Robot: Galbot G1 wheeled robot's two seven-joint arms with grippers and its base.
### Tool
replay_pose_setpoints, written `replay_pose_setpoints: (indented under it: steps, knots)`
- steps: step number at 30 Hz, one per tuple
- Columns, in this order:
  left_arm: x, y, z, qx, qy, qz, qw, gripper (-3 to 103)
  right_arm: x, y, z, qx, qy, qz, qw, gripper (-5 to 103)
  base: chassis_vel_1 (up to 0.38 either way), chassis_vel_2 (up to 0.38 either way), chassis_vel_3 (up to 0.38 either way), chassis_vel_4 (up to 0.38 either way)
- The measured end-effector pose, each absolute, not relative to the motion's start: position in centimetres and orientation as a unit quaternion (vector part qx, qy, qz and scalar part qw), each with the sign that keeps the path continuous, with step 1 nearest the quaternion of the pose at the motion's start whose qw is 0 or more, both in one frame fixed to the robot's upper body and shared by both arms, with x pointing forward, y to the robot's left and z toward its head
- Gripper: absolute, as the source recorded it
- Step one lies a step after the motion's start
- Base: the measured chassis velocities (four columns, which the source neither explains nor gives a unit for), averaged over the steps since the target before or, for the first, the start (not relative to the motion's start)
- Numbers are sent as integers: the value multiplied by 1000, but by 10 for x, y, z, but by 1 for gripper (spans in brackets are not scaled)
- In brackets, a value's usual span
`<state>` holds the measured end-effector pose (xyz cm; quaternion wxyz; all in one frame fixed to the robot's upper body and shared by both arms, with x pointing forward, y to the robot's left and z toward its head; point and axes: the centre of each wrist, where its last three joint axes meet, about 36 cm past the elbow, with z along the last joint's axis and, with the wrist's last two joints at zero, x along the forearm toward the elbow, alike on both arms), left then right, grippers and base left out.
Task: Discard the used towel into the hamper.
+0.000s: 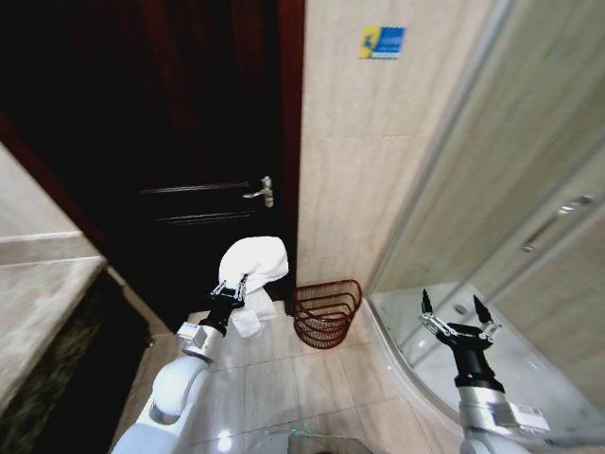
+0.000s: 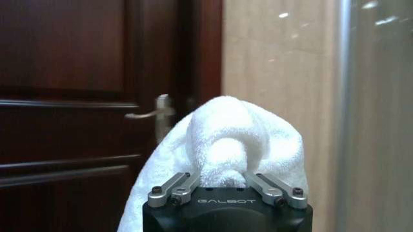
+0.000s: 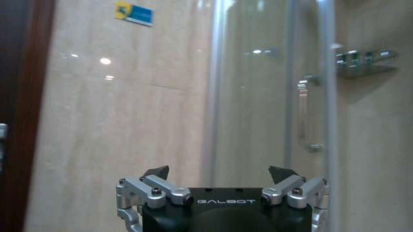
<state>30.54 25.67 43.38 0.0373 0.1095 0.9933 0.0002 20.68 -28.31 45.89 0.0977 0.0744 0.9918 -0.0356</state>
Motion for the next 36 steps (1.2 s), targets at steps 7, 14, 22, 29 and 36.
replay_pose_setpoints:
  steps: [7,14,22,29,36]
  knots:
    - [306,260,426,129,990,-9,48,15,205,-283,459,76,992,-37,97,100,-124,-127,-122,-128]
    - [309,265,413,141,988,-16,62,15,201,-285,458,90,991,-41,93,100,-128,-119,-127,-128]
    - [313,268,408,148,987,-19,61,15,201,-286,455,72,992,-55,89,100,-10,-10,-13,-6]
    - [313,268,405,146,988,-18,56,15,203,-286,454,74,992,-57,88,100,-8,8,7,-8]
    - [313,270,404,145,988,-15,54,15,204,-284,454,76,992,-56,88,100,-87,86,79,-90]
